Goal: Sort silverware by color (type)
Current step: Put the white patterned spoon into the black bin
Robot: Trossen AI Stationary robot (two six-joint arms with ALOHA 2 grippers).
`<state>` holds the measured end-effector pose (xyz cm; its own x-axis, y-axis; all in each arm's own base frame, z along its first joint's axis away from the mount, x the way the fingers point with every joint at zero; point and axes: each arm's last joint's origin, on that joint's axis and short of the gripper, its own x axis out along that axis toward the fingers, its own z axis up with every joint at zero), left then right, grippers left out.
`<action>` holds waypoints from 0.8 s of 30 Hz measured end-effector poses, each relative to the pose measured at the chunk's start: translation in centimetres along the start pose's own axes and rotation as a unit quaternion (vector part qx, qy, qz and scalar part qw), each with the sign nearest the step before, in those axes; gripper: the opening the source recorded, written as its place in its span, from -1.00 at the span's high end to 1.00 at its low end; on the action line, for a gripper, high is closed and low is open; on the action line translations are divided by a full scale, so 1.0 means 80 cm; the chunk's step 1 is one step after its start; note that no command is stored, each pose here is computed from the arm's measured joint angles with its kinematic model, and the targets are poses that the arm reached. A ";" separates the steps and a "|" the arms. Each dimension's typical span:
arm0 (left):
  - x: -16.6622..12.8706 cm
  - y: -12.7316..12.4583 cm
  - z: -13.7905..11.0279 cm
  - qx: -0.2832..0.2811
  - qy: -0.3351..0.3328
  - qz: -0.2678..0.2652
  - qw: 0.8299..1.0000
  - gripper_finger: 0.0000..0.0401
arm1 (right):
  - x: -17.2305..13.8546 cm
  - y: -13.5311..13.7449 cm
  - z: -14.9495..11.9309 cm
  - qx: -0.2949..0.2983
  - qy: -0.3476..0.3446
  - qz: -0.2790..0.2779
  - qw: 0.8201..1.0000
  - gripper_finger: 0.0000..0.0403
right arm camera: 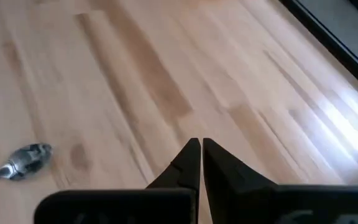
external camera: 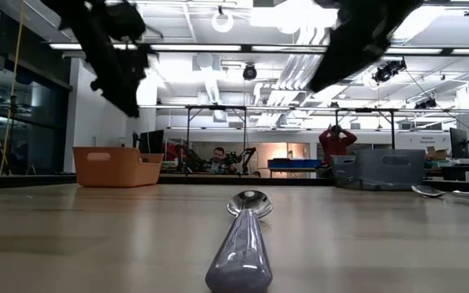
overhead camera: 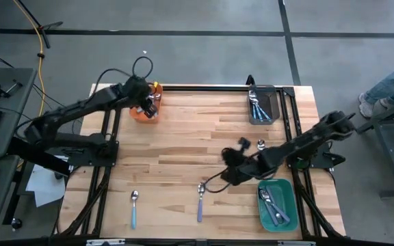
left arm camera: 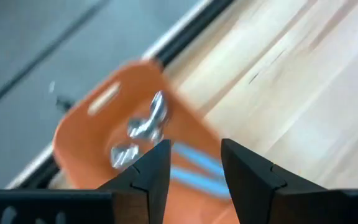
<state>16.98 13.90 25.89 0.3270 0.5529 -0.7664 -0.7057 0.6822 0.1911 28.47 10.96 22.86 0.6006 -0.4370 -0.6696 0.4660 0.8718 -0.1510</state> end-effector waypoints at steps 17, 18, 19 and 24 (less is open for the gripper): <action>-0.020 -0.083 -0.092 0.031 -0.345 -0.233 0.909 0.32 | -0.043 -0.083 -0.085 0.173 0.239 -0.175 0.939 1.00; -0.019 -0.086 -0.097 0.034 -0.357 -0.241 0.902 0.32 | -0.041 -0.085 -0.091 0.165 0.246 -0.173 0.939 1.00; -0.019 -0.089 -0.102 0.037 -0.371 -0.250 0.893 0.32 | -0.039 -0.088 -0.097 0.161 0.247 -0.167 0.941 1.00; -0.015 -0.100 -0.122 0.057 -0.405 -0.275 0.870 0.32 | -0.035 -0.104 -0.120 0.168 0.206 -0.081 0.961 1.00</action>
<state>16.10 3.10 19.27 0.9635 0.2532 -0.0867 -0.2518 0.9674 0.0266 16.70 7.06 18.98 0.2267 -0.3754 -0.8987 0.7569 0.6486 -0.0800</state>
